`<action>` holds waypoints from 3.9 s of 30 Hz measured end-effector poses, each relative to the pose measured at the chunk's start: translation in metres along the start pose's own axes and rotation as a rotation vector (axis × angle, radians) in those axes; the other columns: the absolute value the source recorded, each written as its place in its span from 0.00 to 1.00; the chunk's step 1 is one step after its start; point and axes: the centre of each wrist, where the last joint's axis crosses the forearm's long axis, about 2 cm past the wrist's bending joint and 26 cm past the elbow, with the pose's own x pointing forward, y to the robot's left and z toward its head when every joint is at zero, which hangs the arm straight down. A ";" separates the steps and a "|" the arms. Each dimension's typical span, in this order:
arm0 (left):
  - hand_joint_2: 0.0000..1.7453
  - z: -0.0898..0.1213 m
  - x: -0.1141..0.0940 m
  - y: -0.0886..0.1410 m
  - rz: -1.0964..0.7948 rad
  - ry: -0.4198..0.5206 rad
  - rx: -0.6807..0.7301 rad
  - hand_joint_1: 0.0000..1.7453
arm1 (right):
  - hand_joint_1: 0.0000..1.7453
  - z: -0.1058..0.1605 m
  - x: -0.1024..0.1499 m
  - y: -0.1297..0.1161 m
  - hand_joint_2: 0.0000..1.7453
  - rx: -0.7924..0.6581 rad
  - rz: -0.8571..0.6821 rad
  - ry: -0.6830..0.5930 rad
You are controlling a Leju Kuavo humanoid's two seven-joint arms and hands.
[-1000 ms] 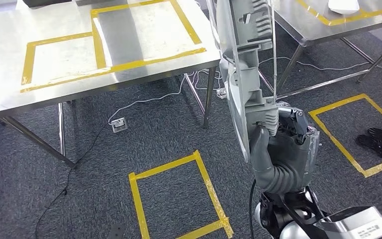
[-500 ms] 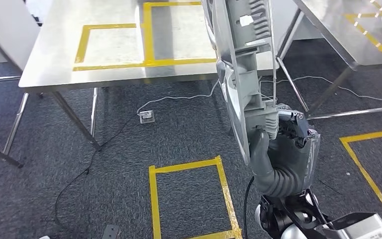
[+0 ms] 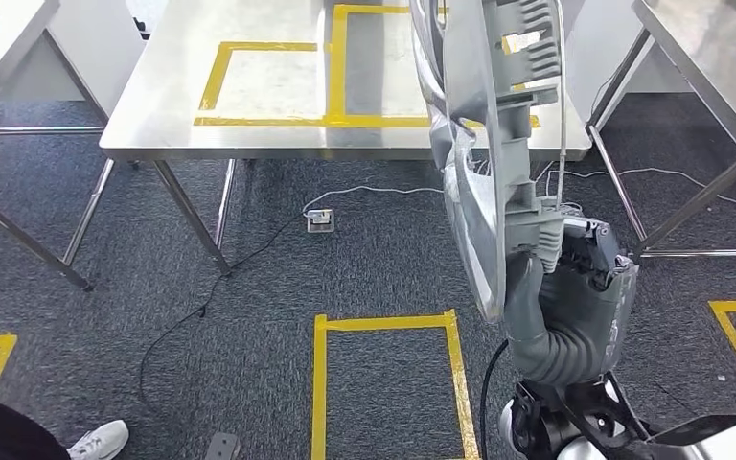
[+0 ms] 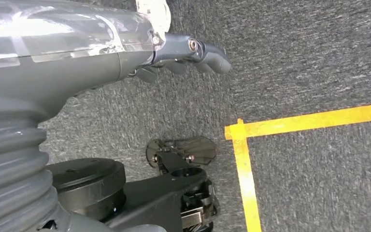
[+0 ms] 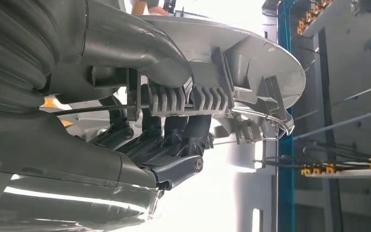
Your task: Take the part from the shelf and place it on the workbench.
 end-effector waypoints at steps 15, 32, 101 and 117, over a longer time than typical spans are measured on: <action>1.00 -0.001 0.001 0.003 0.004 0.006 0.007 0.00 | 1.00 0.004 -0.002 0.000 1.00 -0.004 -0.007 0.008; 1.00 0.000 0.002 0.002 0.004 0.007 0.004 0.00 | 1.00 0.005 -0.003 0.001 1.00 -0.004 -0.010 0.013; 1.00 0.000 0.000 0.002 0.037 0.014 0.008 0.00 | 1.00 0.015 -0.008 0.002 1.00 -0.020 -0.025 0.028; 1.00 0.000 -0.001 0.003 0.037 0.017 0.008 0.00 | 1.00 0.014 -0.009 0.000 1.00 -0.024 -0.020 0.020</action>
